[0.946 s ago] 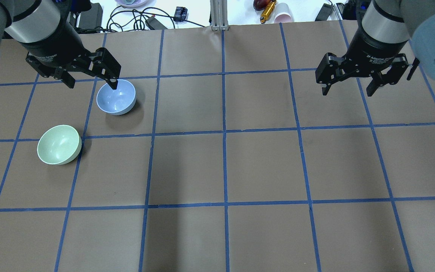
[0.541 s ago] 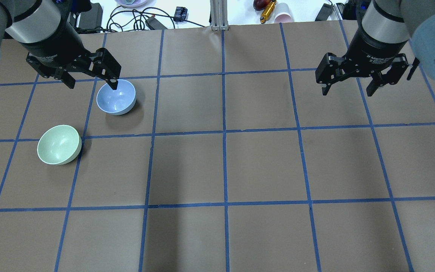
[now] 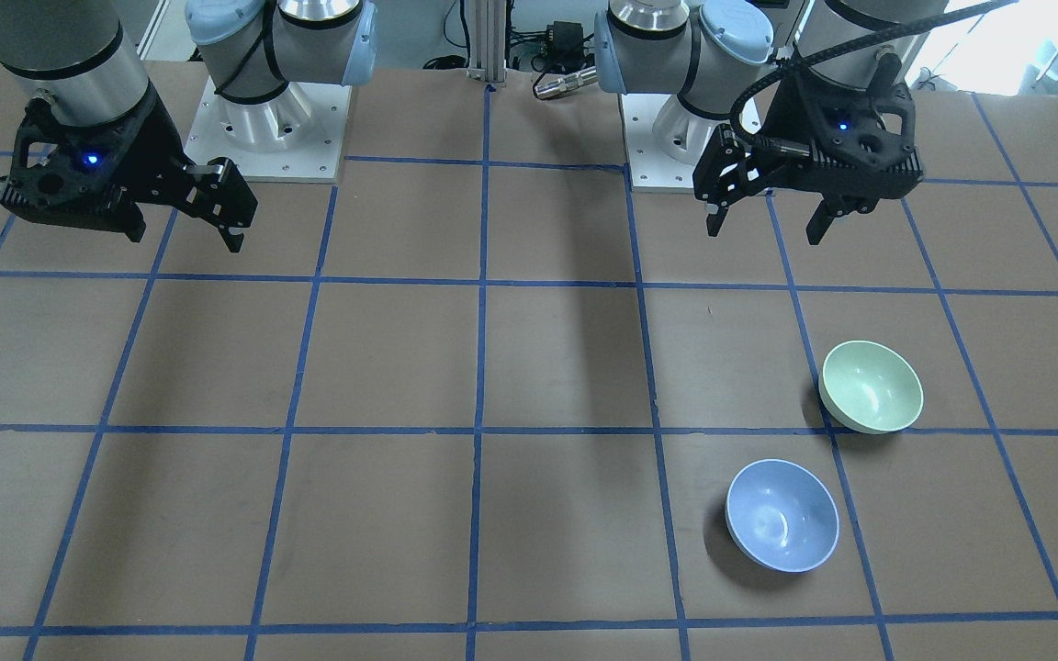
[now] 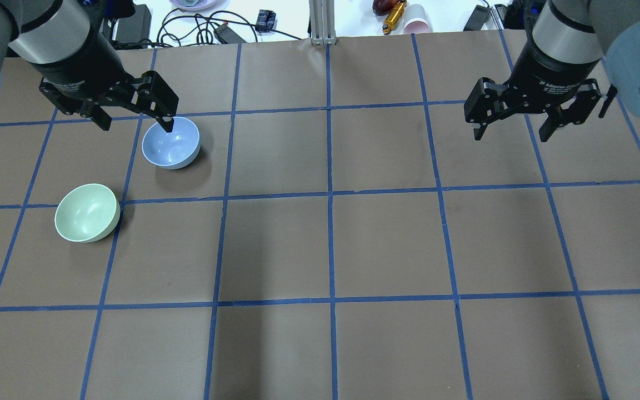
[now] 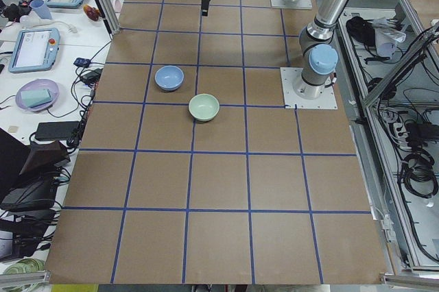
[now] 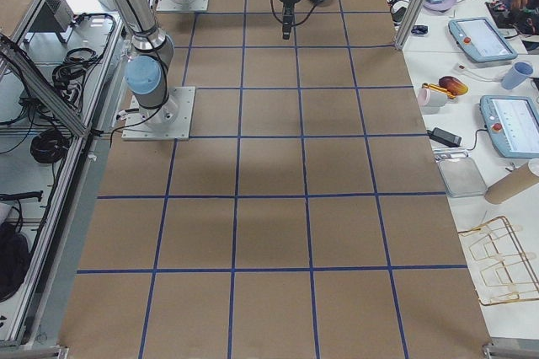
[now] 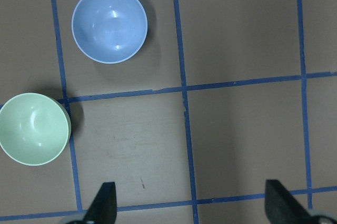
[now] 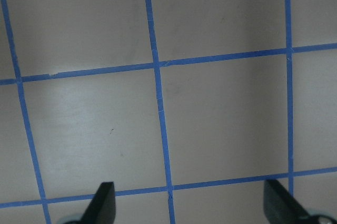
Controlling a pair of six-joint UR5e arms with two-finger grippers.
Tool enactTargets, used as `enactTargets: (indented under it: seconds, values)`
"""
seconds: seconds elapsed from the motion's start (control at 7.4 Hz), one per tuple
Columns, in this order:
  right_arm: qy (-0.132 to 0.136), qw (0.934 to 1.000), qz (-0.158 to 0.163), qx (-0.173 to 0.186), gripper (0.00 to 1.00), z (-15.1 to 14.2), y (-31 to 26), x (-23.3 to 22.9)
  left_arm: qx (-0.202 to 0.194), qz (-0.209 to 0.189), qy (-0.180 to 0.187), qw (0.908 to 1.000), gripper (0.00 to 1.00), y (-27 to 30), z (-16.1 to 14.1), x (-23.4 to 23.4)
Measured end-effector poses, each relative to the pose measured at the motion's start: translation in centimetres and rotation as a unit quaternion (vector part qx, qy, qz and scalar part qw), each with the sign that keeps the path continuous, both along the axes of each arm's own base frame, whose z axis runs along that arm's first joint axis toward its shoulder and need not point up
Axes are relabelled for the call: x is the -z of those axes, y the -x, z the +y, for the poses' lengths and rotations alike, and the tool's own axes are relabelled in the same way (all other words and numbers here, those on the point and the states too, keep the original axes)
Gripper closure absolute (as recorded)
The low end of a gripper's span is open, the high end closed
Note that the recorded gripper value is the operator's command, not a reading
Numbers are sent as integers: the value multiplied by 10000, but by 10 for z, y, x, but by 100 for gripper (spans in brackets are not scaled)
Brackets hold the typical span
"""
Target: Stack green bowl on blue bowl
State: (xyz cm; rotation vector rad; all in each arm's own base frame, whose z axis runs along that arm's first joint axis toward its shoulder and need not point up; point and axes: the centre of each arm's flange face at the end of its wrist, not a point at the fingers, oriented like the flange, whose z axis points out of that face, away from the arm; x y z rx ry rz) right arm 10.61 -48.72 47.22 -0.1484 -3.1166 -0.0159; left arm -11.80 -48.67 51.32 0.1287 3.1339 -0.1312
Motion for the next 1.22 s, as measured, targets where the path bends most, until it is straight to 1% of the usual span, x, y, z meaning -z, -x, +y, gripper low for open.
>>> enactTargets:
  seconds: [1.22]
  values:
    - [0,10000,0,0,0,0,0,0,-29,-11,-49,10000,0,-4,-2,6]
